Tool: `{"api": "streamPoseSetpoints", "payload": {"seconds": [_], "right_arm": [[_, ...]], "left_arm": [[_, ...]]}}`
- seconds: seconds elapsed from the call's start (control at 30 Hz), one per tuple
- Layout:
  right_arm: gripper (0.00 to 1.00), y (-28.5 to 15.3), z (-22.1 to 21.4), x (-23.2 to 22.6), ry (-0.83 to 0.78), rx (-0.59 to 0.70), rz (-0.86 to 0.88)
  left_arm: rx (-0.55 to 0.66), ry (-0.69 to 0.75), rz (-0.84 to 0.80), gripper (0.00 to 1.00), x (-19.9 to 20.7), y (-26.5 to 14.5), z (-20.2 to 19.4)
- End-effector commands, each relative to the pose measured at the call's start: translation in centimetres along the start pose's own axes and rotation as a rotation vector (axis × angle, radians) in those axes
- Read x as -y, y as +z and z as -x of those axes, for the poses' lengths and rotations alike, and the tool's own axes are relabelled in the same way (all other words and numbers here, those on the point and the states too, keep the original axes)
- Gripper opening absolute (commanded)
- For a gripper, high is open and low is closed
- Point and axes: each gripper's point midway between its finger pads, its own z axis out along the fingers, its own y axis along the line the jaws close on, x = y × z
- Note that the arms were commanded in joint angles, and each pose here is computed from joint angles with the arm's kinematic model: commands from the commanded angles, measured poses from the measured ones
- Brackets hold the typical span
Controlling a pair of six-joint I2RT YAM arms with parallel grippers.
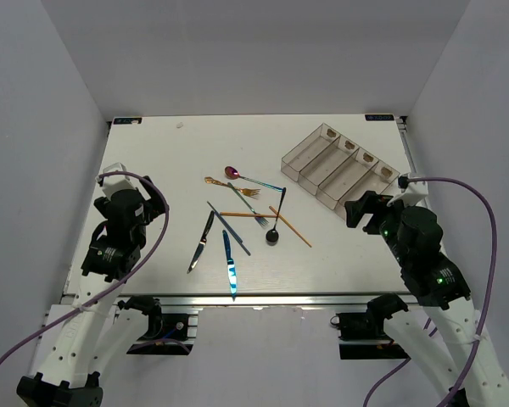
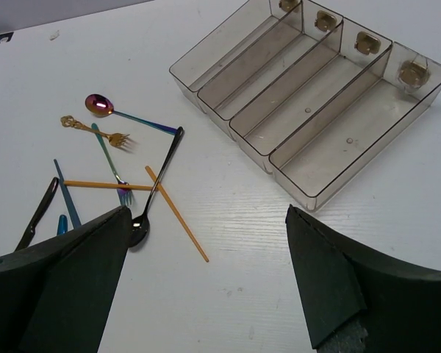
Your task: Sort the eating utensils into containers
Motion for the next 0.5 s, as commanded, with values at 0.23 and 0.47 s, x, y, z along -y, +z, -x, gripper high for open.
{"api": "streamPoseSetpoints", "payload": {"seconds": [0.23,0.47], "right_arm": [[0.89,0.2,0.8,-4.3,-0.016,0.058,0.25],[0.89,3.0,-1.3,-6.8,0.013,-0.096,0.34]], "left_arm": [[0.008,-0.002,-0.017,0.98,0.3,0.0,0.2],[0.006,-0.001,-0.014,0.98,0.3,0.2,0.2]]}}
